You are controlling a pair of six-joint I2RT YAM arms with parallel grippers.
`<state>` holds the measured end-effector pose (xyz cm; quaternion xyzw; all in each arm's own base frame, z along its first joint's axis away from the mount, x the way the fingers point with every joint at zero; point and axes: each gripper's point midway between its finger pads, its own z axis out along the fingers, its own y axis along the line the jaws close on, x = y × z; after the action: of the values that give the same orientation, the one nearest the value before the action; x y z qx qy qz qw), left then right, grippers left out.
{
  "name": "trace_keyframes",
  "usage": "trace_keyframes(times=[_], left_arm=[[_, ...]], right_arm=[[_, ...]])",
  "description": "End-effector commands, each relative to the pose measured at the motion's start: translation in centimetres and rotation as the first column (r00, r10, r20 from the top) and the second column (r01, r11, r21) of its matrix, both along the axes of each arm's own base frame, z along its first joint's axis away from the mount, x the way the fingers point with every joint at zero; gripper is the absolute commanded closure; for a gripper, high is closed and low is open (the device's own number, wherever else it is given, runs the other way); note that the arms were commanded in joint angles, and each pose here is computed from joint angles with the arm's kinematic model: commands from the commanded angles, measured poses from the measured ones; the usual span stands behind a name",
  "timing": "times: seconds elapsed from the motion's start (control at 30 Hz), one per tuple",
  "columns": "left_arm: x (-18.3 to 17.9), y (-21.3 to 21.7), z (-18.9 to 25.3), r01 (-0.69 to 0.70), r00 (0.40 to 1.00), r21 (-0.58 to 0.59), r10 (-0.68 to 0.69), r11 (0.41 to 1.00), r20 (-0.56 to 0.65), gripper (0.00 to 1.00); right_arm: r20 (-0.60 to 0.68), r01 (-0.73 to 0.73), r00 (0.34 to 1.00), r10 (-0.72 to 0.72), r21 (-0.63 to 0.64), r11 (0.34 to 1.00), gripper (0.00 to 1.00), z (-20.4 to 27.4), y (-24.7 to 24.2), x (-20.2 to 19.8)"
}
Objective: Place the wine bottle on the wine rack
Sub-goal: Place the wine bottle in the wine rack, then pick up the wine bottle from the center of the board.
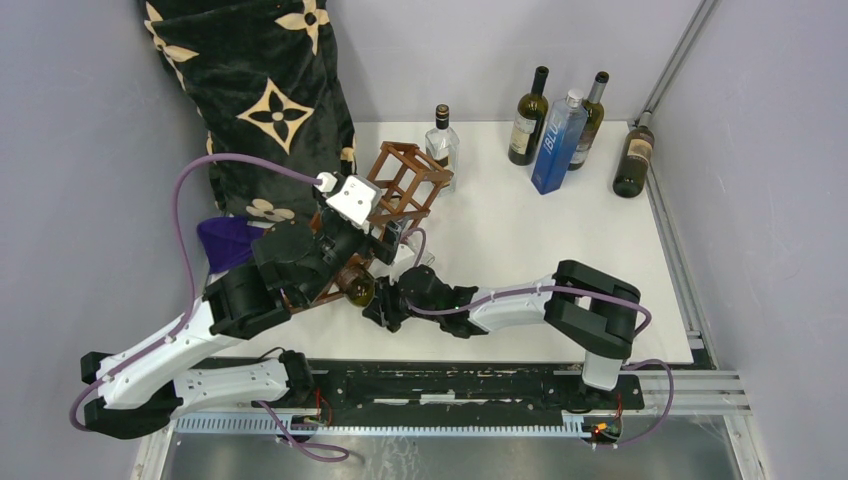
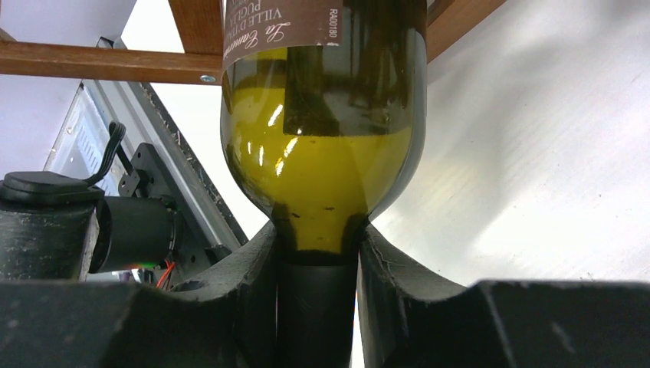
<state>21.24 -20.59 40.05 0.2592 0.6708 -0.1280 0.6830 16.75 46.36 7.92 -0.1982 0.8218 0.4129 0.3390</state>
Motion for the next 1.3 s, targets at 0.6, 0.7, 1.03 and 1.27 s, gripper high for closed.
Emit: trace_keyframes(times=[0.6,0.7,1.03,1.27], left_arm=[[-0.7,1.0,4.9,0.0,1.0,-0.244,0.007,0.97,0.03,0.0],[-0.9,0.9,6.7,0.013,0.999,-0.337,0.002,0.942,0.044,0.0],[-0.9,-0.1,15.0,0.072,0.994,-0.552,-0.015,0.831,0.107,0.0],[-0.7,-1.2,22.9,0.137,0.984,-0.653,-0.025,0.745,0.178,0.0]], right_arm=[[0.204,-0.08,0.978,0.05,0.143,0.986,0.18,6.7,2.7,3.1],[0.187,-0.139,0.975,0.116,0.112,0.984,0.18,6.3,1.8,1.6],[0.323,-0.319,0.897,0.302,-0.003,0.948,0.17,7.8,-3.1,-1.9],[0.547,-0.547,0.668,0.505,-0.101,0.831,0.13,11.6,-8.0,-4.5]])
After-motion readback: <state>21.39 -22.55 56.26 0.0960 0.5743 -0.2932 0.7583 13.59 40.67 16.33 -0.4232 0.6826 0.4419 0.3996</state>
